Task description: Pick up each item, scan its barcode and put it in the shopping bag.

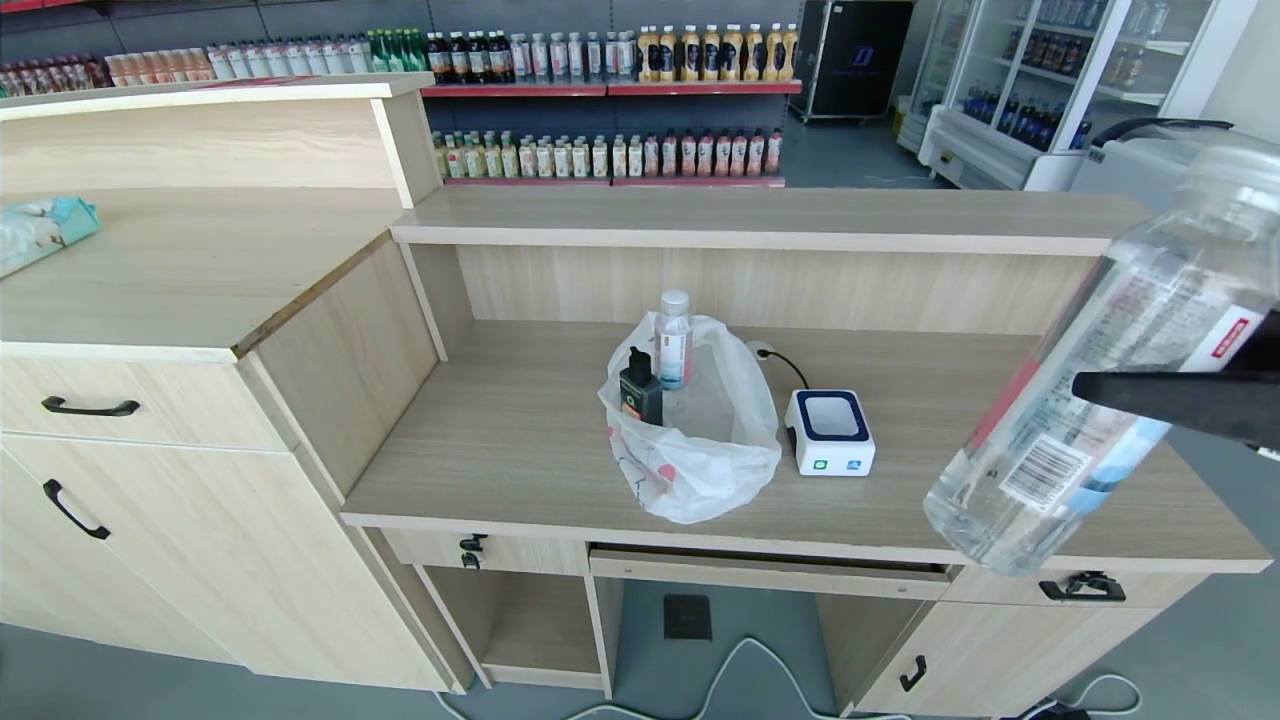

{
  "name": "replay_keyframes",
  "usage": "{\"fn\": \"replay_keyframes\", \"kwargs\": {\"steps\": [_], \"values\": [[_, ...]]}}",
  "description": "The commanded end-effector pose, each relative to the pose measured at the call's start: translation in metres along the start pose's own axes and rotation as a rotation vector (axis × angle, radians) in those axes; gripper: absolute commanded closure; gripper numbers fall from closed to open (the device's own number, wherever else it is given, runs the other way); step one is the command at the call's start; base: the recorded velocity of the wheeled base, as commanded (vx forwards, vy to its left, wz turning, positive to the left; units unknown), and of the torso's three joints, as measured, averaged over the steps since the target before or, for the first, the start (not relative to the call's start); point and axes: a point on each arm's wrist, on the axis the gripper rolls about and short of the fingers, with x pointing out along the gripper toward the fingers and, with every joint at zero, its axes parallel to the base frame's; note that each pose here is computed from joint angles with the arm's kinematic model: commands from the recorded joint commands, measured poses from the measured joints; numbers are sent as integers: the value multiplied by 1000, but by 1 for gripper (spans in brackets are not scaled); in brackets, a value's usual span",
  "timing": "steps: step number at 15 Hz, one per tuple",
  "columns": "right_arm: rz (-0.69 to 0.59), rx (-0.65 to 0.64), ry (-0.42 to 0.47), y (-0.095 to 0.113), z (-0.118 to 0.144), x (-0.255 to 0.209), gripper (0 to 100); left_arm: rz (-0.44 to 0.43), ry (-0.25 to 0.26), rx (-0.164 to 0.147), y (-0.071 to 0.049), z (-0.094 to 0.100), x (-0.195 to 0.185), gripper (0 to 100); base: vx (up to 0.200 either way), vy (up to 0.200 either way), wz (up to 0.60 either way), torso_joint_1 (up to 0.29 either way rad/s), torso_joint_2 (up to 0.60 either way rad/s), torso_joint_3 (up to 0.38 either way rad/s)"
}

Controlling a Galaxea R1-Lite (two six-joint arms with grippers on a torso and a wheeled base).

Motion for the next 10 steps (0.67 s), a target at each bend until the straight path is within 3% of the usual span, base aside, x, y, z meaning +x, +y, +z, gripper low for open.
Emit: {"fn": "replay_keyframes", "kwargs": {"steps": [1, 10], "values": [[79, -69, -40, 28, 9, -5, 100, 2, 0, 0, 0, 0, 0, 0, 0, 0, 0, 0, 0, 0], [116, -43, -93, 70, 25, -30, 100, 2, 0, 0, 0, 0, 0, 0, 0, 0, 0, 0, 0, 0]]}}
